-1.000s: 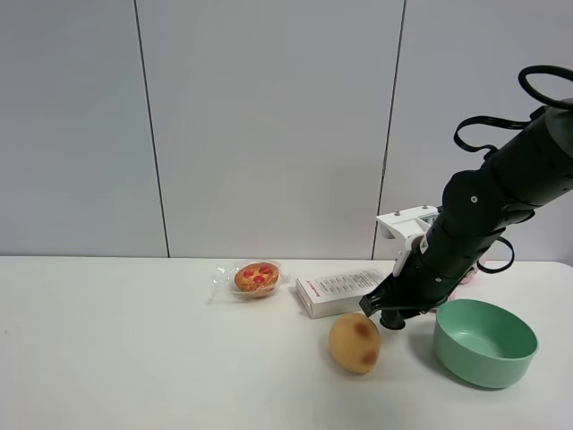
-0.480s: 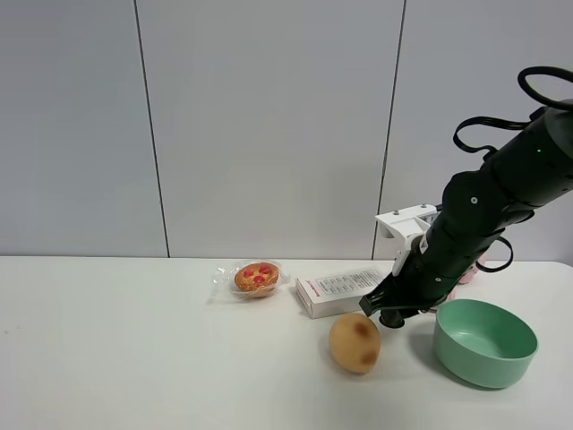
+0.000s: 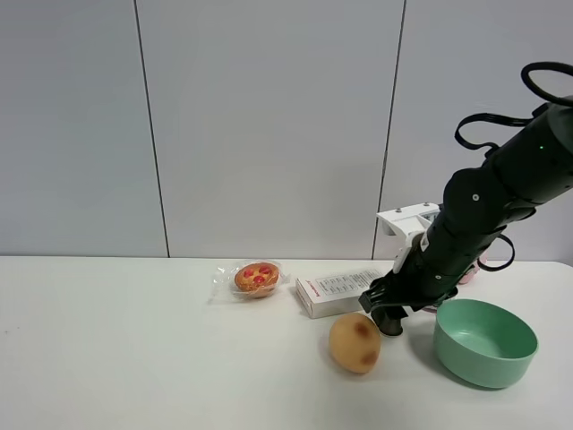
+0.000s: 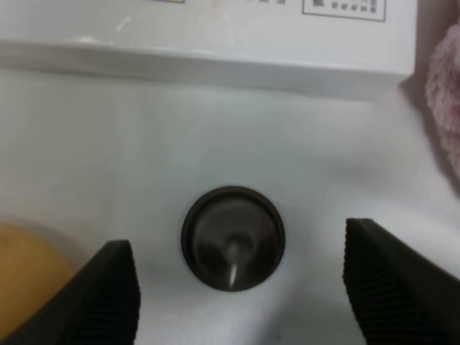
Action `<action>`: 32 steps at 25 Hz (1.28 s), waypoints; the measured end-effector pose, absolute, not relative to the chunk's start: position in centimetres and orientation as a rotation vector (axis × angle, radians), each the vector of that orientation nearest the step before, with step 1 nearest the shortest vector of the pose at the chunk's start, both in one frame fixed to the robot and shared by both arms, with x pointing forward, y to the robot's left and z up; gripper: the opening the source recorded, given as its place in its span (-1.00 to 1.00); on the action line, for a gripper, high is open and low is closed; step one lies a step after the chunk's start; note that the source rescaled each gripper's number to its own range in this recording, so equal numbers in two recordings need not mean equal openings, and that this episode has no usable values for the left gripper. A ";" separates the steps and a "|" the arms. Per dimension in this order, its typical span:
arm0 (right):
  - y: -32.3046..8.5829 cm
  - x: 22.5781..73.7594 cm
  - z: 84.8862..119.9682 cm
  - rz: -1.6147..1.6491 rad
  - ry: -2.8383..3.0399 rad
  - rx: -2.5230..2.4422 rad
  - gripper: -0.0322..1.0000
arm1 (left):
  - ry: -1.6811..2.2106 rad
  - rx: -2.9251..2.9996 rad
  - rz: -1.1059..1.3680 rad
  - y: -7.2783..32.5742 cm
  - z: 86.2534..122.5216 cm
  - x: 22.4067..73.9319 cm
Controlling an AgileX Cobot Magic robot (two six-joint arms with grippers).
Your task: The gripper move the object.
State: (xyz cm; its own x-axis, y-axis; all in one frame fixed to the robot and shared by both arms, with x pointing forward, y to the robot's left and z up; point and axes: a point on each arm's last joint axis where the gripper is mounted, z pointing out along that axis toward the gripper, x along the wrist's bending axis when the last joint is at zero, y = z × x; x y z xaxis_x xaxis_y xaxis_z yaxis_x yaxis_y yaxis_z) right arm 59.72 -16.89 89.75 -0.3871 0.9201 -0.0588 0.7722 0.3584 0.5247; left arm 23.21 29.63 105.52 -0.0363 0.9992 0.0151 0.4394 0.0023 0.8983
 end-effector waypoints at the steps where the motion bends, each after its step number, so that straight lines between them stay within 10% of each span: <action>1: -16.9 59.7 90.3 0.610 2.275 1.484 0.00 | 1.565 1.523 0.993 29.6 105.5 23.2; 19: -21.8 47.6 116.2 1.082 1.790 1.178 0.04 | 1.565 1.523 0.993 29.6 105.5 23.2; 25: -23.6 43.4 118.4 1.080 1.755 1.199 0.82 | 1.565 1.523 0.993 29.6 105.5 23.2; 32: -26.7 38.3 119.9 0.907 1.712 1.182 0.99 | 1.565 1.523 0.993 29.6 105.5 23.2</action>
